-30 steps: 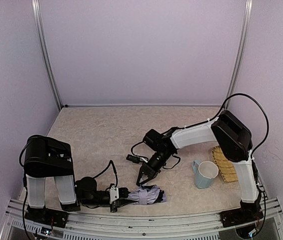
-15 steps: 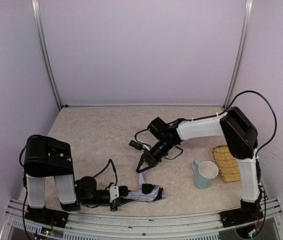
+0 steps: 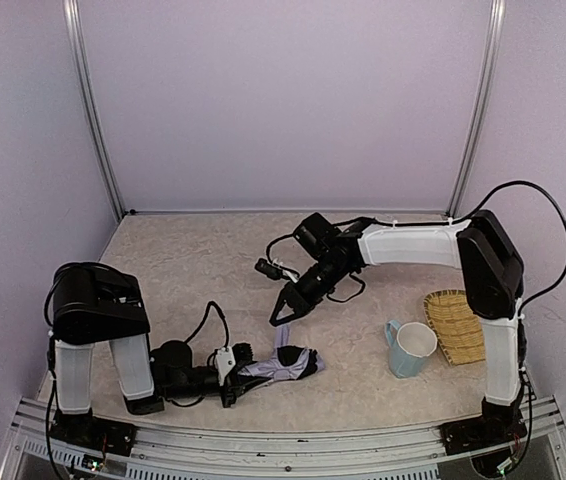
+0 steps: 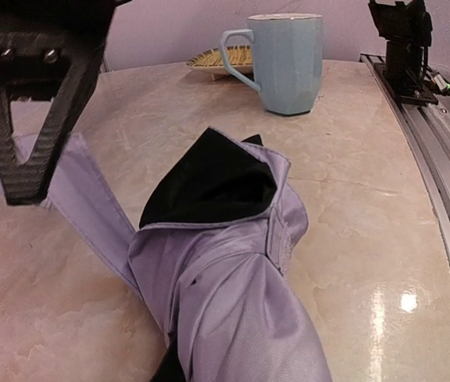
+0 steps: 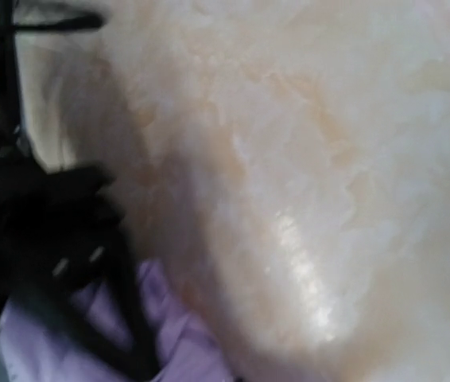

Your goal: Put away the umbrella

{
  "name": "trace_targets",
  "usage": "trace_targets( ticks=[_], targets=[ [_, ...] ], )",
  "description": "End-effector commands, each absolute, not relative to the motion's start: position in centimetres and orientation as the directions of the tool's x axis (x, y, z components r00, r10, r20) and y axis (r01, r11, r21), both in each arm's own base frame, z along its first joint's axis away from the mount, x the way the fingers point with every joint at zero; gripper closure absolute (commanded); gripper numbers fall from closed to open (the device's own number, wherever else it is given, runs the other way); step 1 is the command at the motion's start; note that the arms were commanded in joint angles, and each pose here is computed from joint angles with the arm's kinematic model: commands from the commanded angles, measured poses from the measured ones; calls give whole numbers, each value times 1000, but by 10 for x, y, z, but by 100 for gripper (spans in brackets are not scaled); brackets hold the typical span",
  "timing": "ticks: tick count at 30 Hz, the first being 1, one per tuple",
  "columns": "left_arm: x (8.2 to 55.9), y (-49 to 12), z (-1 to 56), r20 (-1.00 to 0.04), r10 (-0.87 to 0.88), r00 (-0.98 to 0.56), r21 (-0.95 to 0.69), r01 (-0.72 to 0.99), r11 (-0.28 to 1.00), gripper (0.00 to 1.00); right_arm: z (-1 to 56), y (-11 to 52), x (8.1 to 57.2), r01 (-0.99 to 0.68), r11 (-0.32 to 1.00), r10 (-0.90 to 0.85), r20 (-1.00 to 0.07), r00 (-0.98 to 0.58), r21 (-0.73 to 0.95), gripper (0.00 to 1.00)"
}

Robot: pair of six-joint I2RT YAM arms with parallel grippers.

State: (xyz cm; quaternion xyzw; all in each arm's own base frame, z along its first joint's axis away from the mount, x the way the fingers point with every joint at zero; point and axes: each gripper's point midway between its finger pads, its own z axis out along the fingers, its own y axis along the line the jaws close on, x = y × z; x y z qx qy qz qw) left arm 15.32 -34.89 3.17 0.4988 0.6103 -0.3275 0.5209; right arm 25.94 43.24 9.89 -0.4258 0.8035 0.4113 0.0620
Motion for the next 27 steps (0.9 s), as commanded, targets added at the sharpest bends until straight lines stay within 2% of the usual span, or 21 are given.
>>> trace_targets(
  ticks=[1,5,8,12,18,22,27],
  targets=[
    [137,-317,-38,-864,394,-314,-189,927,324,100,207,444,264,-895,119,-452,-779,-435,430,100],
    [156,-323,-50,-824,415,-387,-219,892,396,100,219,445,241,-900,56,-411,-812,-415,432,100],
    [169,-325,-47,-814,363,-453,-280,854,438,100,209,453,222,-906,19,-436,-812,-388,423,100],
    [194,-324,-62,-744,332,-580,-359,766,533,100,195,462,190,-919,-51,-466,-823,-326,392,100],
    [208,-313,-80,-649,291,-703,-443,659,607,100,165,459,161,-917,-59,-530,-791,-305,394,100],
    [219,-300,-88,-595,223,-772,-493,570,658,100,125,433,147,-940,-8,-621,-739,-262,340,100],
    [221,-296,-93,-588,232,-775,-480,566,671,100,85,409,127,-949,12,-678,-695,-240,316,100]
  ],
)
